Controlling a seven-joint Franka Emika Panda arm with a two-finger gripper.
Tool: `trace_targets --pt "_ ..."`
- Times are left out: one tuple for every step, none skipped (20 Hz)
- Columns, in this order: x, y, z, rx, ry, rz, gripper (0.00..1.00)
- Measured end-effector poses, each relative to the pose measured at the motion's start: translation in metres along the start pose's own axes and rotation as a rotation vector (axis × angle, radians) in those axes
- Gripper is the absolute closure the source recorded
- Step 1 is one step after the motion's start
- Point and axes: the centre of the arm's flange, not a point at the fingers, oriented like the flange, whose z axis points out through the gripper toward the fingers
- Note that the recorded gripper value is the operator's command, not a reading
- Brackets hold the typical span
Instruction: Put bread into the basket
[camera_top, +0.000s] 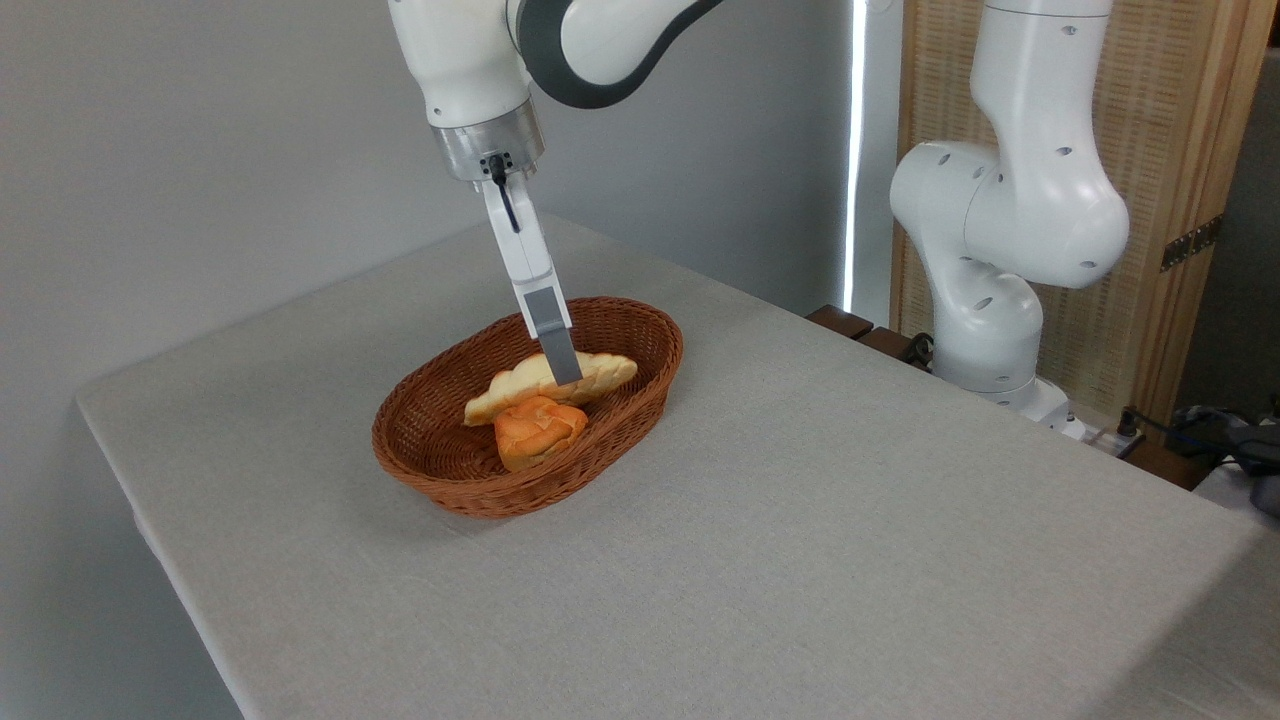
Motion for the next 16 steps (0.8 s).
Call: trace_targets --pt "-0.002 -0.002 0.000 0.001 -0.001 -0.004 0.00" --pt "-0.005 -0.004 -0.001 0.001 0.001 -0.012 0.00" --pt "-0.009 -0.009 -0.001 0.003 0.004 -0.022 0.00" --pt "-0.015 -0.014 -0.002 0.004 0.010 -0.037 0.00" --pt "-0.022 -0.021 -0.004 0.008 0.018 -0.056 0.00" --pt "-0.031 -0.028 -0.005 0.017 0.025 -0.075 0.00" --pt "-0.042 -0.037 -0.007 0.030 0.024 -0.095 0.00" --pt "-0.050 -0.044 -0.007 0.038 0.020 -0.110 0.00" --pt "-0.062 -0.052 -0.009 0.047 0.017 -0.131 0.00" --pt "-0.074 -0.060 -0.012 0.054 0.021 -0.155 0.00" --pt "-0.085 -0.068 -0.017 0.060 0.030 -0.180 0.00" --pt "-0.097 -0.076 -0.021 0.065 0.039 -0.208 0.00" --pt "-0.108 -0.082 -0.025 0.067 0.047 -0.237 0.00" --pt "-0.118 -0.087 -0.027 0.069 0.054 -0.268 0.00" --pt "-0.125 -0.092 -0.030 0.072 0.061 -0.305 0.00" --pt "-0.133 -0.096 -0.033 0.074 0.068 -0.351 0.00"
